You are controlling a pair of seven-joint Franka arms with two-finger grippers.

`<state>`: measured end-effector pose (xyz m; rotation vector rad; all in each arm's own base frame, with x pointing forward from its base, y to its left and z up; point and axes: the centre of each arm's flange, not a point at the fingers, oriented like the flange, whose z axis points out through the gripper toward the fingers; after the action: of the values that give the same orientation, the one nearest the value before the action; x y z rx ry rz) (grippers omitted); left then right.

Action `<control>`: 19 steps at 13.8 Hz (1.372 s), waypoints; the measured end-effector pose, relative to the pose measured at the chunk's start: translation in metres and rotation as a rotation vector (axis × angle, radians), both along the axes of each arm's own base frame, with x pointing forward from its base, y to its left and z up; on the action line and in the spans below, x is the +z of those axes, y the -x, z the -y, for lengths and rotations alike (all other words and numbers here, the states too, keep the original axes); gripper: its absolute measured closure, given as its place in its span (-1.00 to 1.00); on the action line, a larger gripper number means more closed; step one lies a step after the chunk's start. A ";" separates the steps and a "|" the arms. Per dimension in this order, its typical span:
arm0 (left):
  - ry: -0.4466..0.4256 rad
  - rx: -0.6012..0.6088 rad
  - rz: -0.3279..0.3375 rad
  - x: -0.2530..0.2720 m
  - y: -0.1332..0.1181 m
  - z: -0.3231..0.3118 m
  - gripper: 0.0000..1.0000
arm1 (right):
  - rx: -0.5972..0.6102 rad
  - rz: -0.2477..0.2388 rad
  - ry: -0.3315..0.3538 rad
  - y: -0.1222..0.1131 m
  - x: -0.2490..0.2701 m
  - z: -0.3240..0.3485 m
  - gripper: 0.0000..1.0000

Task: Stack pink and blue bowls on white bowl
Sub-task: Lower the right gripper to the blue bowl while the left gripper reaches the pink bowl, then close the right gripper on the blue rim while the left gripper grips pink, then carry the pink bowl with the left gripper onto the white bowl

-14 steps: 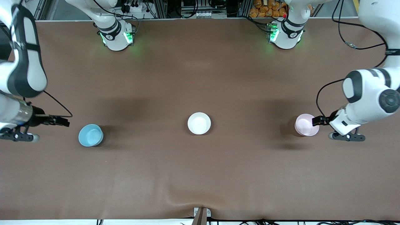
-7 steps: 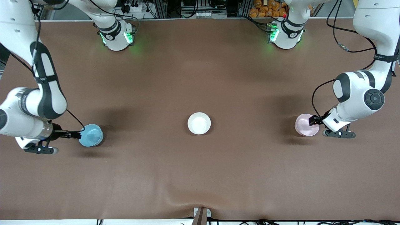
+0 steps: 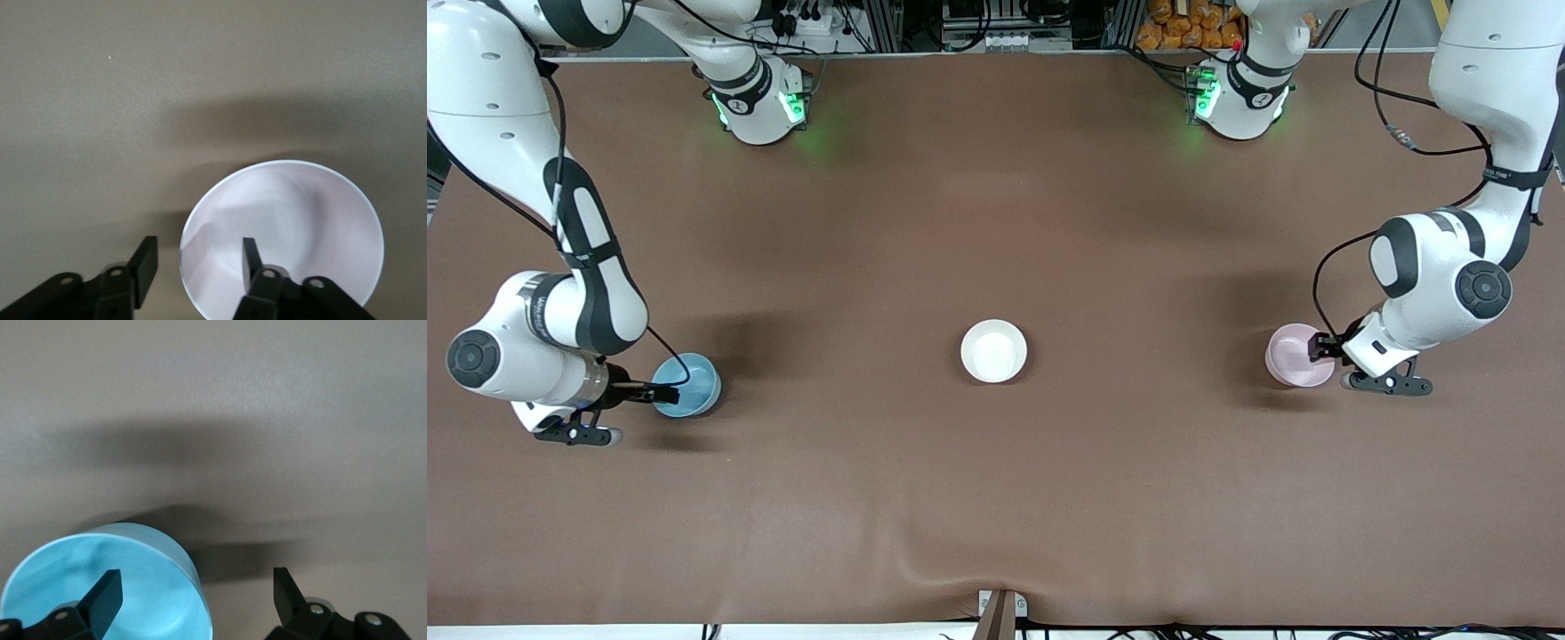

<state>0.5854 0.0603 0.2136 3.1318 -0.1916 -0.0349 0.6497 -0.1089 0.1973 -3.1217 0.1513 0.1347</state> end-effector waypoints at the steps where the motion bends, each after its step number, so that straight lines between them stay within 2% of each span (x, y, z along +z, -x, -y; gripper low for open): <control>1: 0.000 -0.001 -0.001 -0.002 0.000 0.000 0.16 | 0.000 -0.005 -0.001 0.001 -0.003 0.000 -0.87; 3: 0.000 0.000 -0.002 -0.002 0.000 -0.002 0.61 | 0.000 -0.007 -0.001 0.002 -0.004 0.000 -0.43; 5: 0.001 -0.003 0.003 0.000 -0.001 -0.001 0.95 | 0.000 -0.007 -0.001 0.002 -0.004 0.000 0.02; 8: 0.002 -0.011 0.015 0.006 -0.004 0.003 0.95 | 0.003 -0.006 -0.002 0.001 -0.003 -0.001 0.71; 9: 0.007 -0.022 0.025 0.011 -0.009 0.009 0.95 | 0.009 0.000 -0.003 0.000 0.000 -0.002 0.88; 15: 0.049 0.002 0.038 0.101 -0.065 0.115 0.95 | 0.051 0.051 -0.017 -0.012 0.055 -0.021 0.92; 19: 0.055 0.083 0.039 0.121 -0.067 0.199 0.95 | 0.029 0.099 -0.095 -0.016 0.098 -0.046 0.92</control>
<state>0.6524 -0.1383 0.3351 3.0839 -0.0613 0.0311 0.6654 -0.0628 0.2957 -3.0285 0.0958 -0.0116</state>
